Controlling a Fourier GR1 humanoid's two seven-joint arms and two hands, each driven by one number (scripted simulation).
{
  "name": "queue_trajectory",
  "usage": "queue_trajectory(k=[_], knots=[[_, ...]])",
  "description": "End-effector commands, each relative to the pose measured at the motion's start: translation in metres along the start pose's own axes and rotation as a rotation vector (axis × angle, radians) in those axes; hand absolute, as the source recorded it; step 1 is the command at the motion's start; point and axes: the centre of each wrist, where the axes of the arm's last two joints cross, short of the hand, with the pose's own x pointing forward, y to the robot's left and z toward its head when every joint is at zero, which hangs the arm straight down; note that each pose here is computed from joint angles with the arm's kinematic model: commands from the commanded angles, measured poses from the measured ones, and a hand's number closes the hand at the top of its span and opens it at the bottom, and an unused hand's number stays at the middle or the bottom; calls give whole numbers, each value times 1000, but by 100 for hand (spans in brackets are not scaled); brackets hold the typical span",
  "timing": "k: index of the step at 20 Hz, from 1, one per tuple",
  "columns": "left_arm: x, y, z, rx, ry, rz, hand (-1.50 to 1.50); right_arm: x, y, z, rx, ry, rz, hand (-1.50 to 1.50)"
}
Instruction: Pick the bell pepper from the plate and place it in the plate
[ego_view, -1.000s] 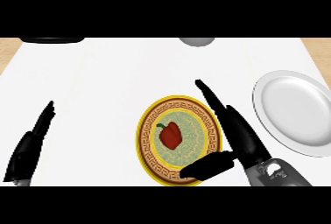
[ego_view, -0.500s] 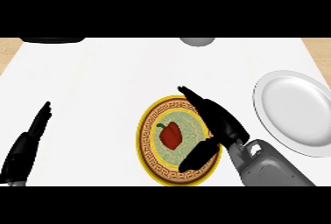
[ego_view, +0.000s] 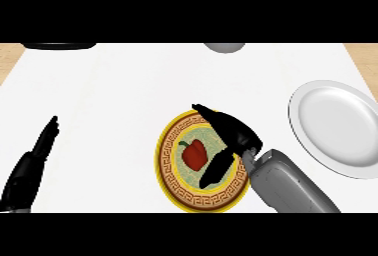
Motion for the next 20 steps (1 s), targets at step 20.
queue_trajectory(k=[20], knots=[[1,12,-4,0,1,-5,0,-24,23,-28,114,-3,22,-150]])
